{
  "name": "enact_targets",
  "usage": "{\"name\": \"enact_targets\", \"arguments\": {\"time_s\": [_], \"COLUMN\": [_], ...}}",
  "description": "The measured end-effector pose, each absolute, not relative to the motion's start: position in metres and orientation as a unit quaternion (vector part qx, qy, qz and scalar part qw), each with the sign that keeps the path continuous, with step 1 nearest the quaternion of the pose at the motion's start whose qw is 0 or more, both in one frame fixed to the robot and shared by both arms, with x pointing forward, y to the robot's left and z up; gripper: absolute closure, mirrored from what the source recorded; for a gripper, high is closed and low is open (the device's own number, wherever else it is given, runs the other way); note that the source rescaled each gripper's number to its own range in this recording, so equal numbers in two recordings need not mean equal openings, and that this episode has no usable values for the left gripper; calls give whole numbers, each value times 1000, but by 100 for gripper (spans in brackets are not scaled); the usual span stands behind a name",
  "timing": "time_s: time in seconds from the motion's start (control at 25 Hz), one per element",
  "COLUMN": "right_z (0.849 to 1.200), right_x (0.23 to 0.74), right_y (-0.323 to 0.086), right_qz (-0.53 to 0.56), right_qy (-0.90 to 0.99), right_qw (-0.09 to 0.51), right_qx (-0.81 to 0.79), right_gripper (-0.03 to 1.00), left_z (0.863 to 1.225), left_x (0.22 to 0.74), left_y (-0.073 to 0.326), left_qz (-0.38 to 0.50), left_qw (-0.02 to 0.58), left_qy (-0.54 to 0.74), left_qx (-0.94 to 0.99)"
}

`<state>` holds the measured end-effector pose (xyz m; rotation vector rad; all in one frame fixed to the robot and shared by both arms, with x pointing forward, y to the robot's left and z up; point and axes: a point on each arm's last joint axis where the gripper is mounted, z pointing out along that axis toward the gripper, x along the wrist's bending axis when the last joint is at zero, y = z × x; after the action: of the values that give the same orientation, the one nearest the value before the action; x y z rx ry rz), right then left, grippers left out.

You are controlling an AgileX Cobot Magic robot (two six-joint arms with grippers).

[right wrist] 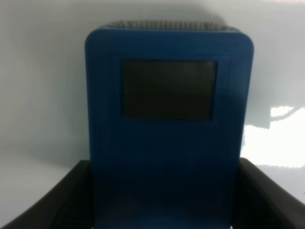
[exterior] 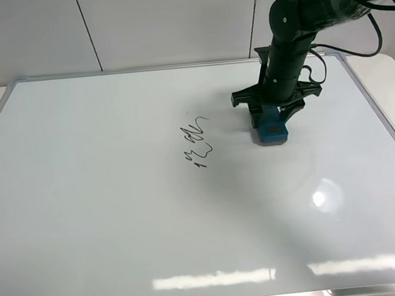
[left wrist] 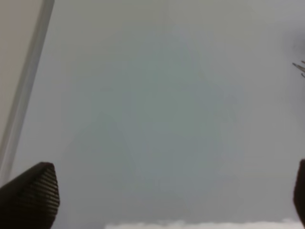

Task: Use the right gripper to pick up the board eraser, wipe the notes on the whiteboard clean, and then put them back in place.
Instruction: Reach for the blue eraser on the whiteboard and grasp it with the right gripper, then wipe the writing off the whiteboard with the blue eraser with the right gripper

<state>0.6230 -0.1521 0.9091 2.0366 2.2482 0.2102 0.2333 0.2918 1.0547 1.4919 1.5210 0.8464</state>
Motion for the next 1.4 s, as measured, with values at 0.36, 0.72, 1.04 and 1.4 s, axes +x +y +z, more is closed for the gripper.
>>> {"name": "enact_targets", "arguments": {"time_s": [0.36,0.72,1.04,1.4], "right_z": [911,967,983,983], "right_x": [623,624,603,567], "right_y": [-152,-139,-82,-26], "right_qz": [74,144,166,185], "right_qy": [736,738,809,878], "right_qw": [49,61,61,57], "right_qx": [671,657,561,438], "right_gripper": [95,95,95,95], "left_z": [1055,1055,1055,1055], "left_x": [233,233,233,233], "left_y": [292,292,292,292], "left_qz": [336,336,336,336], "left_qw": [412,412,412,412], "left_qy": [605,605,605,605], "left_qx": [593,593,593,593]}}
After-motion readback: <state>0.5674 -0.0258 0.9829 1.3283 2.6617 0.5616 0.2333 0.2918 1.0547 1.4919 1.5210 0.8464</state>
